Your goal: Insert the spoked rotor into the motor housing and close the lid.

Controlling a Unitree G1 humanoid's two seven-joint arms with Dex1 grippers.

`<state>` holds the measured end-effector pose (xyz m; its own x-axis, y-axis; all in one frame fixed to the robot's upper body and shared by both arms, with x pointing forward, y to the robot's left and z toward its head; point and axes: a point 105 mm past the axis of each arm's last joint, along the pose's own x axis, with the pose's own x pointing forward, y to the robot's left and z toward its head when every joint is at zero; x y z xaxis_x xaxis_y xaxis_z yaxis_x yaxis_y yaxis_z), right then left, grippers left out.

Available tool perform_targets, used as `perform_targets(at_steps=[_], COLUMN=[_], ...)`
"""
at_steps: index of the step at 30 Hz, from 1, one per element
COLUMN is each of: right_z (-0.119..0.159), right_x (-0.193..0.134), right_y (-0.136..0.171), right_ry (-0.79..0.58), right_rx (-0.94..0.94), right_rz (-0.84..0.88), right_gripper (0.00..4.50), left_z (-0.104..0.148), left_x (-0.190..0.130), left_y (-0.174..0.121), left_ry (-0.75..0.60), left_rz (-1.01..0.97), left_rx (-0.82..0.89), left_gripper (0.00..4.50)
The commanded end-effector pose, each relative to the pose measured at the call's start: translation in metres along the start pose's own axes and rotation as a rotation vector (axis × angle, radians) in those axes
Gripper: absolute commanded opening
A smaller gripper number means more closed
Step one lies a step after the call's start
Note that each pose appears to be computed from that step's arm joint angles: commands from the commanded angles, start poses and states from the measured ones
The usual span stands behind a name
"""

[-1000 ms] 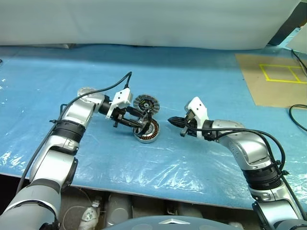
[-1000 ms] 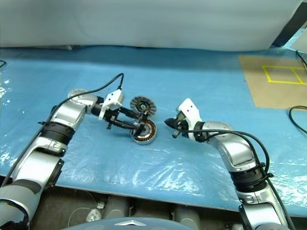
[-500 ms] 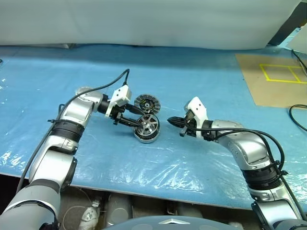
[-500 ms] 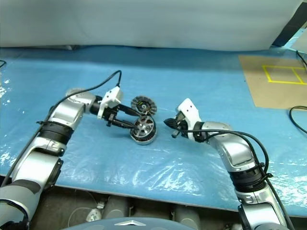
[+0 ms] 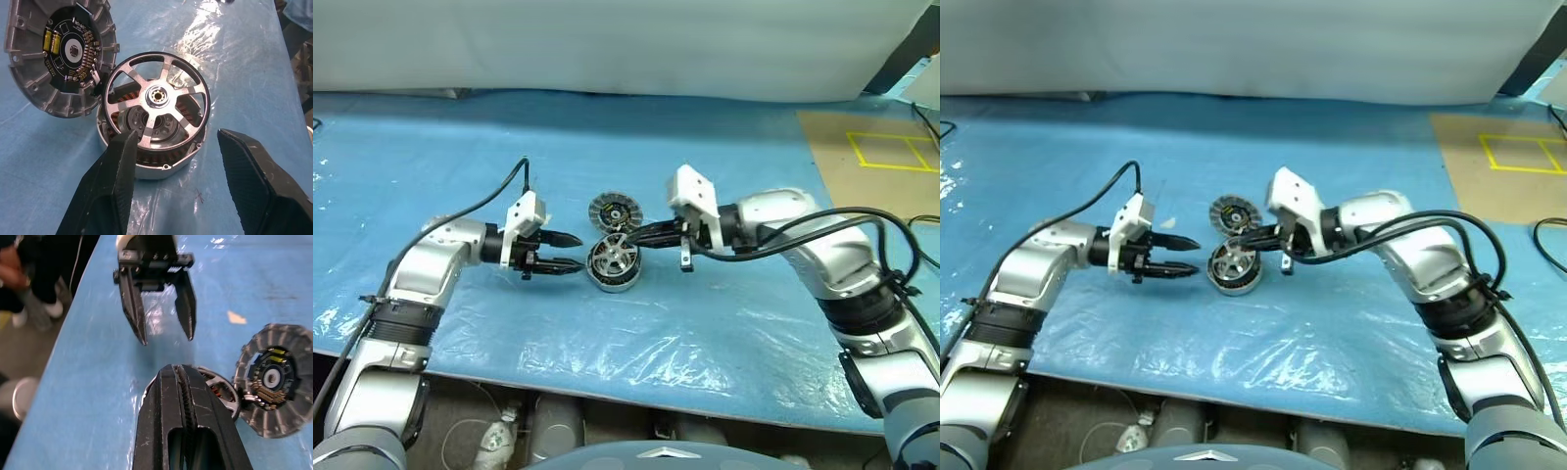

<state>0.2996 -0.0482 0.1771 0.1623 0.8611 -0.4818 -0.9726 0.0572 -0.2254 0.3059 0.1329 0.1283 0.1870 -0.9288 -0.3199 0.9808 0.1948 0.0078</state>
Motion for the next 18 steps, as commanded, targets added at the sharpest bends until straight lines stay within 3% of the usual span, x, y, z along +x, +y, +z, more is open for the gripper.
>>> perform_targets(at_steps=[1, 5, 14, 18], right_z=[0.009, 0.016, 0.025, 0.027], right_x=[0.000, 0.003, 0.022, 0.040], right_y=[-0.016, -0.022, -0.028, -0.035], right_ry=[0.094, 0.173, 0.311, 0.349], right_rx=[-0.227, -0.384, -0.711, -0.799], right_rz=[0.005, 0.089, 0.302, 0.345], right_gripper=[0.00, 0.87, 3.93, 3.93], left_z=[0.009, 0.008, 0.000, -0.003], left_x=[0.002, 0.001, 0.001, -0.004], left_y=[-0.007, -0.011, -0.013, -0.017], left_ry=[-0.042, -0.078, -0.103, -0.103], left_rz=[0.022, 0.060, 0.152, 0.171], left_rx=[0.026, 0.002, -0.020, -0.019], left_gripper=[2.74, 2.78, 2.78, 2.78])
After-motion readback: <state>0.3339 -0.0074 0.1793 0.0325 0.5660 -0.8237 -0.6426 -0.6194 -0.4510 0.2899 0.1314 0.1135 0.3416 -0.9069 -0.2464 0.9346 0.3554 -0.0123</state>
